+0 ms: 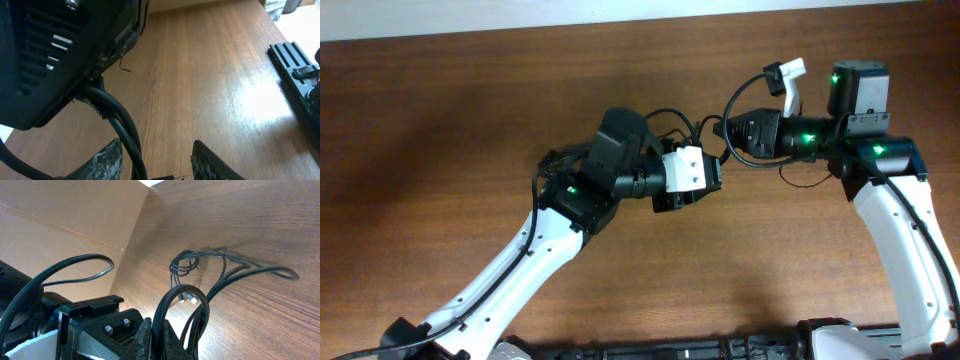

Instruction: Untangle cables

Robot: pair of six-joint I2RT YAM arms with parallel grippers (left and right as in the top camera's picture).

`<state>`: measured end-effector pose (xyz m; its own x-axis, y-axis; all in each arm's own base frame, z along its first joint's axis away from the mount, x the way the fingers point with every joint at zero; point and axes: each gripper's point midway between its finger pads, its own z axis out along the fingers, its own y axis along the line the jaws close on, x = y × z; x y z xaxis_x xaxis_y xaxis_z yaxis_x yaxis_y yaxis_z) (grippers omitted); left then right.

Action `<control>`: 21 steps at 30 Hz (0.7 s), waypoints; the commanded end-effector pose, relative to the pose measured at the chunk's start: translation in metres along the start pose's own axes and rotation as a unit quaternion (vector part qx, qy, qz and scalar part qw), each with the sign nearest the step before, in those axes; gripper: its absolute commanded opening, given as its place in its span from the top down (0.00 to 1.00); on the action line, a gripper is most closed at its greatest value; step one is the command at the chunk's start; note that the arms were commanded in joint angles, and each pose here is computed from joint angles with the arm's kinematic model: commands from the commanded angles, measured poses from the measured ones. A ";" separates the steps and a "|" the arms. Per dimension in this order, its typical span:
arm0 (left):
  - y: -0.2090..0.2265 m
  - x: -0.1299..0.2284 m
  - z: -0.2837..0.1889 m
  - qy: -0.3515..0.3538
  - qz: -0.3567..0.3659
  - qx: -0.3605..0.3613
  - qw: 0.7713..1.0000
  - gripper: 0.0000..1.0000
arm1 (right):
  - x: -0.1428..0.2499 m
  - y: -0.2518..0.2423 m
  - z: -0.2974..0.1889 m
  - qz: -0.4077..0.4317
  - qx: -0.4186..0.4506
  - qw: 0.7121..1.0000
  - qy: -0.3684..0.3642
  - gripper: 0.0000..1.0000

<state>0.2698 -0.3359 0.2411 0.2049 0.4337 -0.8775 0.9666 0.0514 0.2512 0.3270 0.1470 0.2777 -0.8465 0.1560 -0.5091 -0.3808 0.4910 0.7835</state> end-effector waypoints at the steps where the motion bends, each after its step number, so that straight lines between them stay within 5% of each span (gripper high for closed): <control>1: 0.006 -0.002 0.001 0.005 0.000 -0.013 1.000 0.60 | 0.000 0.009 -0.004 -0.017 -0.015 1.000 -0.002 0.96; 3: 0.007 -0.002 0.001 0.005 0.000 -0.015 1.000 0.66 | 0.000 0.009 -0.004 -0.017 -0.015 1.000 -0.002 0.96; 7: 0.007 -0.002 0.001 0.005 0.000 -0.015 1.000 1.00 | -0.001 0.008 -0.004 -0.016 -0.011 1.000 -0.003 0.96; 16: 0.013 0.000 0.000 0.014 0.002 -0.033 0.999 1.00 | -0.002 -0.016 -0.005 -0.002 0.056 0.998 -0.013 0.96; 21: 0.050 0.022 -0.008 0.070 -0.075 -0.145 0.984 1.00 | 0.000 -0.028 -0.007 0.009 0.087 0.996 -0.014 0.96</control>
<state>0.2912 -0.3286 0.2361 0.1410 0.4908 -0.8598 0.9502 0.1766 0.2567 0.3321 0.1361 0.2608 -0.8572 0.1841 -0.4809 -0.3007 0.5792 0.7577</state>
